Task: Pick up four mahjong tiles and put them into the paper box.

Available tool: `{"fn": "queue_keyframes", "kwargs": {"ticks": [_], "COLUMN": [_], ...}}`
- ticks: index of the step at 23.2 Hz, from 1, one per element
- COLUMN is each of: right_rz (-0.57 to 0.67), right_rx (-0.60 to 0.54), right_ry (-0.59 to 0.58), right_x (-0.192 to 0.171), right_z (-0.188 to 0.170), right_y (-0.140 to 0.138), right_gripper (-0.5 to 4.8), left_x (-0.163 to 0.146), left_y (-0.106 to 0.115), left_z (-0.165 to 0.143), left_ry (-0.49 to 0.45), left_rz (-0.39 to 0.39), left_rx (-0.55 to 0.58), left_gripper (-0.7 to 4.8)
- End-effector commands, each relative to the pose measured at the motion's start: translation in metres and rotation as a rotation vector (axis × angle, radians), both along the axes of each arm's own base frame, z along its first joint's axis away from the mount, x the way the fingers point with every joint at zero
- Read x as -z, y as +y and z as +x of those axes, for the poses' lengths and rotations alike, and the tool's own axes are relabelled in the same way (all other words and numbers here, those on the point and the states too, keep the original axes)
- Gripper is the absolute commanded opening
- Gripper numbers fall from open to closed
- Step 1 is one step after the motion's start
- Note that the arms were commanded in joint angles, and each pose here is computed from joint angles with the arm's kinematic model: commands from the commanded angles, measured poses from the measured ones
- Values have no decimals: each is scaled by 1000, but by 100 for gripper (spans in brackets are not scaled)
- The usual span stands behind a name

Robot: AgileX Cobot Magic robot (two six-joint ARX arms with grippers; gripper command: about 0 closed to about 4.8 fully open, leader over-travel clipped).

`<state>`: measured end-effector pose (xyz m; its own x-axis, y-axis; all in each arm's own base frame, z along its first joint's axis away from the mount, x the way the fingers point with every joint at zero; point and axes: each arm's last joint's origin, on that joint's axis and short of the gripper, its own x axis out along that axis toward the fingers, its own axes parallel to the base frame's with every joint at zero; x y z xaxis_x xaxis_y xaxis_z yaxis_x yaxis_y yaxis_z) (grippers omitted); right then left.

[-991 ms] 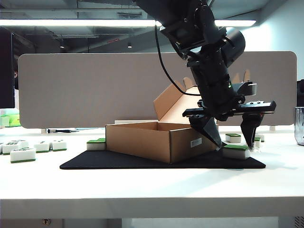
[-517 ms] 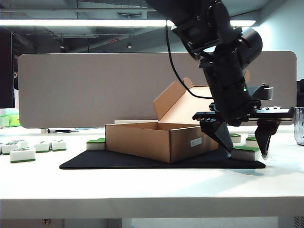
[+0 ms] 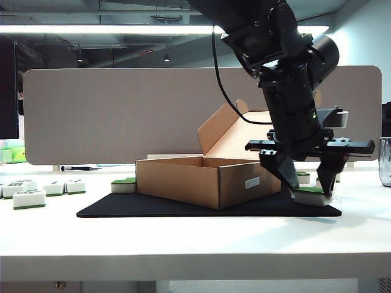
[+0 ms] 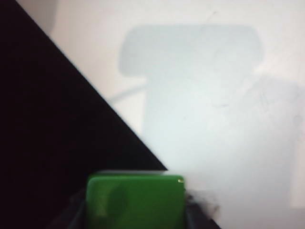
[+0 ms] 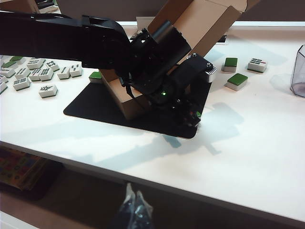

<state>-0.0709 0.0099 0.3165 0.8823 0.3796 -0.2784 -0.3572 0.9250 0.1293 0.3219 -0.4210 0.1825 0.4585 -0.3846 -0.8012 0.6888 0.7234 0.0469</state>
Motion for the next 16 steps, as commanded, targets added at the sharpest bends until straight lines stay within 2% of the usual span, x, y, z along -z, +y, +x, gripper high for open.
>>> {"fn": "queue_keyframes", "kwargs": {"ticks": [1, 7, 11, 16], "right_rz": [-2, -2, -2, 7], "right_rx": [1, 1, 1, -27], "right_ry": [-25, -25, -25, -26], "right_x": [0, 0, 0, -1], "right_z": [-3, -3, -3, -3], "right_y": [0, 0, 0, 1], "right_gripper": [-1, -1, -1, -1], "left_x": [-1, -11, -55, -105], "left_y": [0, -2, 2, 22], "left_z": [1, -4, -10, -8], "left_ry": [-5, -12, -36, -66], "left_rz": [-3, -16, -31, 20], "left_rx": [-2, 10, 28, 69], "left_gripper": [210, 209, 209, 209]}}
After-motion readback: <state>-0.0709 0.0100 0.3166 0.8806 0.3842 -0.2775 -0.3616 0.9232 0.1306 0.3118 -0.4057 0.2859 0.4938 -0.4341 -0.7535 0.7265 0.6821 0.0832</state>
